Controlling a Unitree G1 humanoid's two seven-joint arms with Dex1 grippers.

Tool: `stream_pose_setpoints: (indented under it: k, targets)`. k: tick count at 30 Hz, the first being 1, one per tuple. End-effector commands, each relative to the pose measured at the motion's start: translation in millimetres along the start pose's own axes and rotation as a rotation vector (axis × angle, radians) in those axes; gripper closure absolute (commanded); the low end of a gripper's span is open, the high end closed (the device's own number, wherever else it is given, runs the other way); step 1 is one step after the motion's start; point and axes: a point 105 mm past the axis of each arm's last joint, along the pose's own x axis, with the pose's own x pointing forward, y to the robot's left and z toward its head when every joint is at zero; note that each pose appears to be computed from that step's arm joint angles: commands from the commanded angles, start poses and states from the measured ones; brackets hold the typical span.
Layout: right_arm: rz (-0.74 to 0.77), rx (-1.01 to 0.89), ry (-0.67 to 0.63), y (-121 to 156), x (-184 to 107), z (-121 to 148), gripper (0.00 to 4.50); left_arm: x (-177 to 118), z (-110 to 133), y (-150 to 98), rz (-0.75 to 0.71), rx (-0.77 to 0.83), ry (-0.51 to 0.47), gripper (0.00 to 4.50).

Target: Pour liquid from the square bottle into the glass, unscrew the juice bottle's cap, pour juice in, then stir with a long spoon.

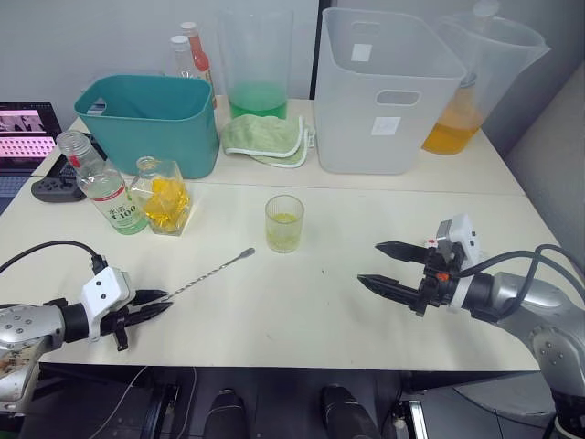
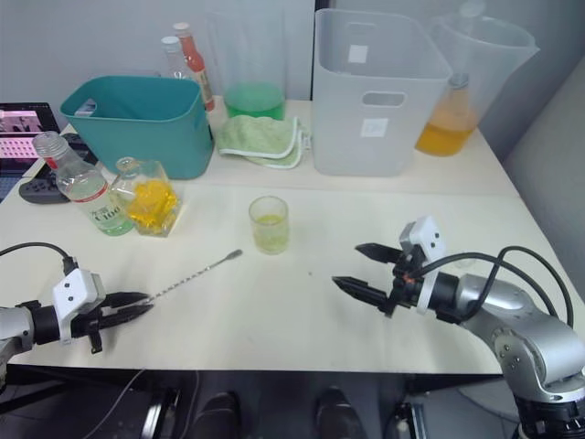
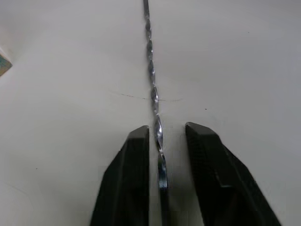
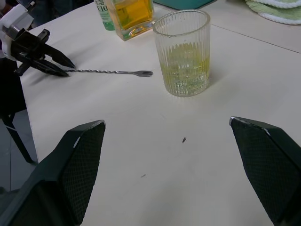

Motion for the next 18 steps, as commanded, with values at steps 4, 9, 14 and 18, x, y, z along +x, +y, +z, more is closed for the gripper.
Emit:
stream_pose_setpoints:
  k: [4,9,14,18]
  targets:
    - [0.074,-0.041,0.001,7,1,14,0.00,-19,28,29,0.075,0.033,-0.065,0.77]
    - [0.187,-0.074,0.024,27,4,33,0.00,-9,47,29,0.035,0.016,-0.063,0.02]
    - [0.194,-0.122,0.032,34,7,43,0.00,16,49,15,-0.045,0.023,0.045,0.02]
    - [0.179,-0.124,0.043,35,5,42,0.00,25,47,7,-0.079,0.030,0.113,0.02]
